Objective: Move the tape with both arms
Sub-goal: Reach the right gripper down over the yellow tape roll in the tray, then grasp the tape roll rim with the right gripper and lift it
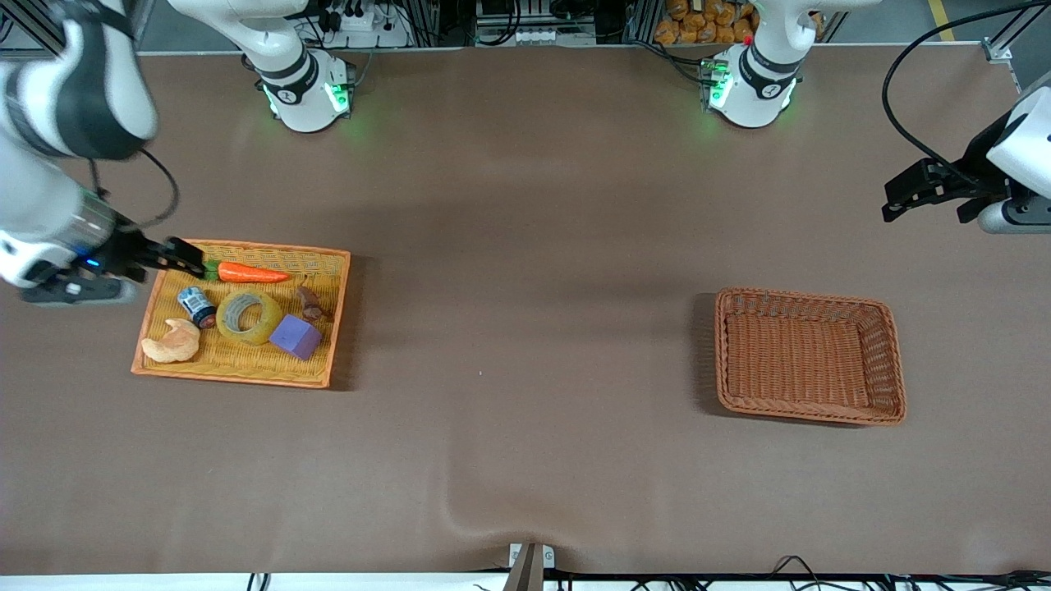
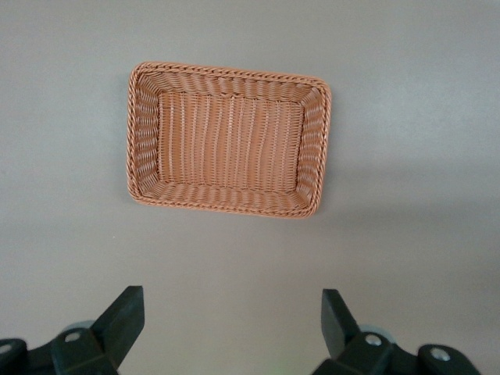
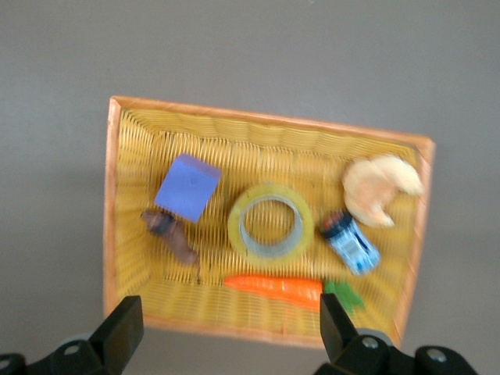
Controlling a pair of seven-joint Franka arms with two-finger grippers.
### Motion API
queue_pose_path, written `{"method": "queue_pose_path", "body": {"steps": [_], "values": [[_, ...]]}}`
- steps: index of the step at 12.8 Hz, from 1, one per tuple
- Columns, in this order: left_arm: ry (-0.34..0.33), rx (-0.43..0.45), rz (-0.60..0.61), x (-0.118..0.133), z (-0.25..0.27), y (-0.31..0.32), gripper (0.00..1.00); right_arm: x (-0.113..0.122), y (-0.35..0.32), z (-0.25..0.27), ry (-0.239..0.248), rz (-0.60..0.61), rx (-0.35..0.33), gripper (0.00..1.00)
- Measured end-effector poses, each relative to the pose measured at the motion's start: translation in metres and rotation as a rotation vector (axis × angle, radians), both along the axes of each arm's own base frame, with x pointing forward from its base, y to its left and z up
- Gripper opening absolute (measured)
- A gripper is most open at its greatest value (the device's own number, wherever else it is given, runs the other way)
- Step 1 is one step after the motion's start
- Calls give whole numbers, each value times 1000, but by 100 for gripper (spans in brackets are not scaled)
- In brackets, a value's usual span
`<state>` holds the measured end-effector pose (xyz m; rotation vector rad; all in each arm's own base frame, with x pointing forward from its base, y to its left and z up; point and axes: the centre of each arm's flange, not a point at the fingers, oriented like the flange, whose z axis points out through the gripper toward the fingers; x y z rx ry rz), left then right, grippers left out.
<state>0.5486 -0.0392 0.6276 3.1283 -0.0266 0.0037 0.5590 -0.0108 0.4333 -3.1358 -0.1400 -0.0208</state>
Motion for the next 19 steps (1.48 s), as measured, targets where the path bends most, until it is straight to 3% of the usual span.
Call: {"method": "queue_pose_path", "body": {"steps": [3, 7, 13, 14, 17, 18, 19], "values": [[0, 0, 1, 0, 0, 0, 100, -16, 2, -64, -37, 92, -5, 100], [2, 0, 1, 0, -1, 1, 100, -20, 10, -132, 6, 186, -9, 100], [4, 0, 2, 1, -2, 1, 100, -20, -13, -203, 63, 185, -11, 99], [4, 0, 2, 1, -2, 1, 100, -21, -12, -207, 70, 187, -10, 94], [4, 0, 2, 1, -2, 1, 100, -22, -11, -210, 78, 189, -9, 62], [4, 0, 2, 1, -2, 1, 100, -22, -11, -213, 83, 191, -8, 62], [4, 0, 2, 1, -2, 1, 100, -23, -10, -216, 89, 194, -7, 53]]}}
